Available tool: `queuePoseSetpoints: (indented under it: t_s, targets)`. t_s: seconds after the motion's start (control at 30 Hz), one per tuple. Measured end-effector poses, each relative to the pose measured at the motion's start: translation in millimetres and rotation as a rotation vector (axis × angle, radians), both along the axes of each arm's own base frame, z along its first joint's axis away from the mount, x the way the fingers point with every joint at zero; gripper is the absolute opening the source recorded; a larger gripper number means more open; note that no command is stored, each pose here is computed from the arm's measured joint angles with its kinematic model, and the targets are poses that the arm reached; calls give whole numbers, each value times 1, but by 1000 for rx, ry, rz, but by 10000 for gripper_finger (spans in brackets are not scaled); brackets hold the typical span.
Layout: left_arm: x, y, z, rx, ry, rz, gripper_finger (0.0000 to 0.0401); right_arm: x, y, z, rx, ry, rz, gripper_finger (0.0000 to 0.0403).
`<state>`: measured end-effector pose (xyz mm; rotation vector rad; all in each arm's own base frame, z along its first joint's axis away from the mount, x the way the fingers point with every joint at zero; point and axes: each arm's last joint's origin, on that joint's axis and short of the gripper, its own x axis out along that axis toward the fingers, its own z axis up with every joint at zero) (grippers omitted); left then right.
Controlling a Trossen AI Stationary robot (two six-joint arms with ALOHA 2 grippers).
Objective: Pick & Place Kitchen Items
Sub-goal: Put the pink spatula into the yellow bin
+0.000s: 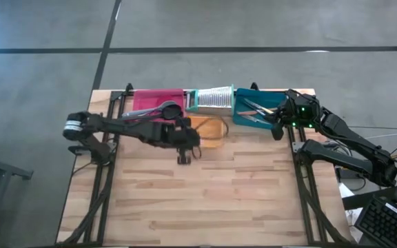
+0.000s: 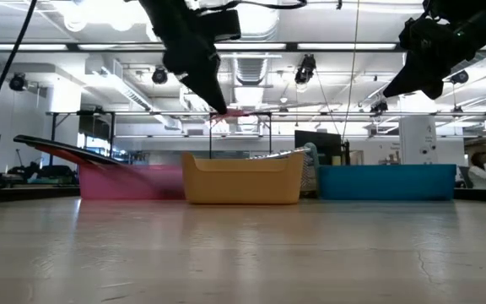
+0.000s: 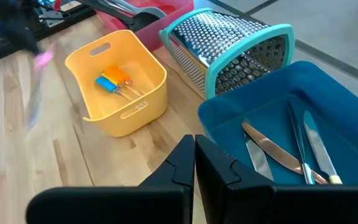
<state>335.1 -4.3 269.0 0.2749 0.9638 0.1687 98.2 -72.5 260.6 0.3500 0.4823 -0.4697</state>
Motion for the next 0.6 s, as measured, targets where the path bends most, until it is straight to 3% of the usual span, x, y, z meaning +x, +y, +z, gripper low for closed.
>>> queuePoseSetpoints:
  t_s: [0.13, 0.3, 0.43, 0.6]
  targets:
    - [0, 22, 6, 38, -31, 126, 1, 0, 0, 0, 0, 0, 0, 8]
    - [-2, 47, 5, -37, -57, 279, 0, 0, 0, 0, 0, 0, 0, 8]
    - [-5, 60, 1, -132, -56, 331, 0, 0, 0, 0, 0, 0, 0, 8]
    - [-6, 62, -2, -152, -44, 356, 0, 0, 0, 0, 0, 0, 0, 8]
